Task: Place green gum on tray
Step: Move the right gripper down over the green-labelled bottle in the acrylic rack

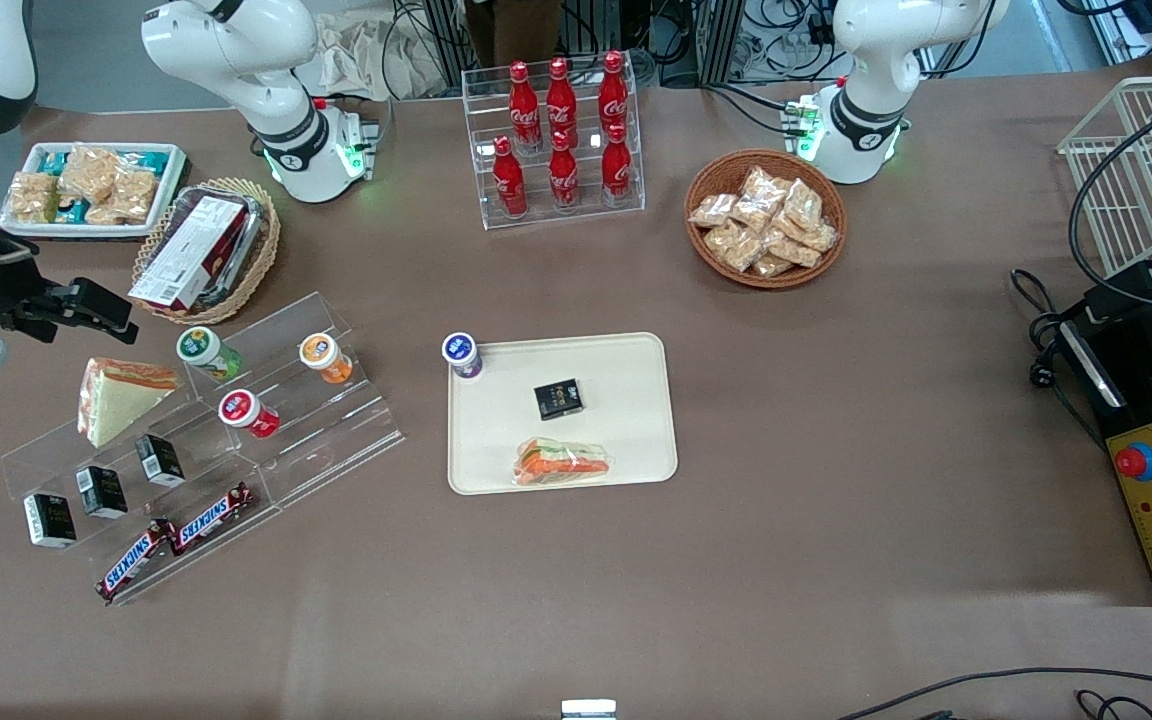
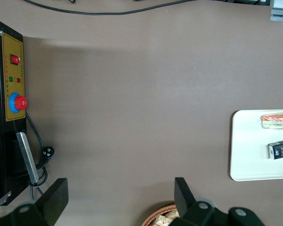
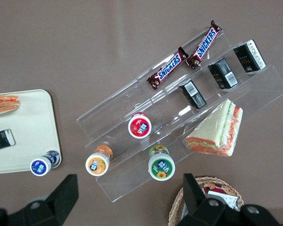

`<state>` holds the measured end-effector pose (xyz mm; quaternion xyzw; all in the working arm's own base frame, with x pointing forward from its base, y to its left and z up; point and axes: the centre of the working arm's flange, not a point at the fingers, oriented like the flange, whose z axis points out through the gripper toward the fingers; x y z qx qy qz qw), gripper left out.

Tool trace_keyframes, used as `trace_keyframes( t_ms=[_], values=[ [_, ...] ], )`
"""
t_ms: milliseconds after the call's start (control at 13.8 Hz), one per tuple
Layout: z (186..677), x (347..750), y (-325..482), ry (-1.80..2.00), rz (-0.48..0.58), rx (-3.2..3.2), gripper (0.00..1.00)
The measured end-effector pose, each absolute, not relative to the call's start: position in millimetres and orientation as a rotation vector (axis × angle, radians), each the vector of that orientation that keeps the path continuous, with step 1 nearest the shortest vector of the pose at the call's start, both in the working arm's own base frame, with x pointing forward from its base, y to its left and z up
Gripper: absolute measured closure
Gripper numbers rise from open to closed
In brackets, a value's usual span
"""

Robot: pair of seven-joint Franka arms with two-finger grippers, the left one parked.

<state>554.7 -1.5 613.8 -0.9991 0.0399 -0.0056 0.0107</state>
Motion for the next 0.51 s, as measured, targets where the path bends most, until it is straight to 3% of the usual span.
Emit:
trace_keyframes(
  t_ms=[509],
  values=[
    [612.9, 554.4, -4.1, -0.088, -0.012, -3.12, 0.01]
  ],
)
